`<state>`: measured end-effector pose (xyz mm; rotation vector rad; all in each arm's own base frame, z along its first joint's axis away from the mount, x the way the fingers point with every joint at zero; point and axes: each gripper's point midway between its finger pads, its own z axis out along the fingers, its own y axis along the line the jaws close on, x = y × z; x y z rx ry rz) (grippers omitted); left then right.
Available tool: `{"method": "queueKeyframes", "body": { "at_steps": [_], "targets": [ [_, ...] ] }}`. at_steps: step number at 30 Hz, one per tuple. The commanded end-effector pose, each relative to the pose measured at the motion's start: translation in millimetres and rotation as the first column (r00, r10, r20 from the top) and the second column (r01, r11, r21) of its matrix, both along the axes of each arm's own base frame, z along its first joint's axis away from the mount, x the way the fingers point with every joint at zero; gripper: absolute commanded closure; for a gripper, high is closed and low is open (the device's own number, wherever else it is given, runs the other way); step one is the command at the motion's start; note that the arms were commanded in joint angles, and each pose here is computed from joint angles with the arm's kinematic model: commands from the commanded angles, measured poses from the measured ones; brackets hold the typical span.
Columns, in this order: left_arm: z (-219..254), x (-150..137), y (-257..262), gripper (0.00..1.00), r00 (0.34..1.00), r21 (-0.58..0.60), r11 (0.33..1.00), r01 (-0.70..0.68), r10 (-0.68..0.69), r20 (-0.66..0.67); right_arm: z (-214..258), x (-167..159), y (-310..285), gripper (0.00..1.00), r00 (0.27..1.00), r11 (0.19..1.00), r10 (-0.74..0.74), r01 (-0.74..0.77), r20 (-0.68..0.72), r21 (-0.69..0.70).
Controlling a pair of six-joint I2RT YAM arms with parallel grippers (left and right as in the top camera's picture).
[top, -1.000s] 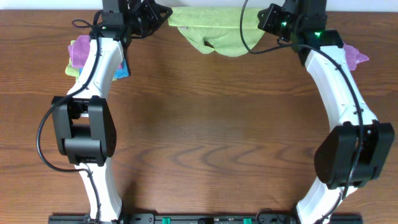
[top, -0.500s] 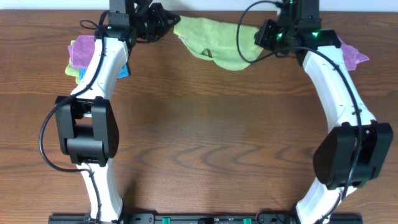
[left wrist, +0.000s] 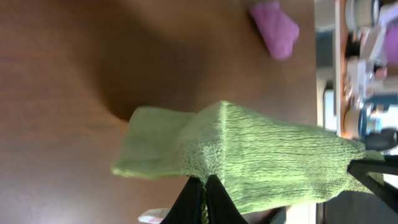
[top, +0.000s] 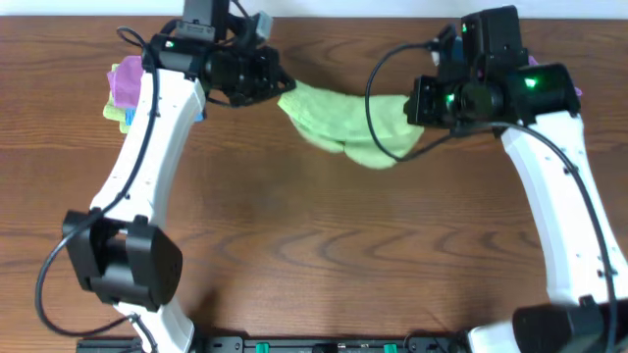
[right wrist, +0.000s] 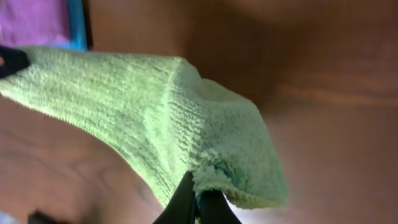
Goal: Fold the cloth
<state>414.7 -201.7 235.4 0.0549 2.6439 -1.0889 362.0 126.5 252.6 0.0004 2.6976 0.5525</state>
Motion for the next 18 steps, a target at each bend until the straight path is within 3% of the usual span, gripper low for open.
{"method": "queueKeyframes", "body": {
  "at_steps": [1, 7, 18],
  "targets": [
    [11, -20, -11, 0.94, 0.998, 0.030, 0.998, 0.060, -0.061, 0.017, 9, -17, 4, 0.99, 0.999, 0.999, 0.036, -0.036, 0.003, -0.030],
    [1, -57, -24, 0.94, 0.993, 0.113, 0.989, 0.099, -0.090, -0.083, 7, -41, -8, 0.99, 0.998, 0.995, -0.030, 0.024, -0.057, -0.100],
    [-12, -41, -10, 0.94, 0.999, 0.227, 0.974, 0.003, 0.008, -0.048, -41, -6, -13, 0.99, 0.992, 0.986, -0.127, 0.124, -0.018, -0.110]
  ]
}}
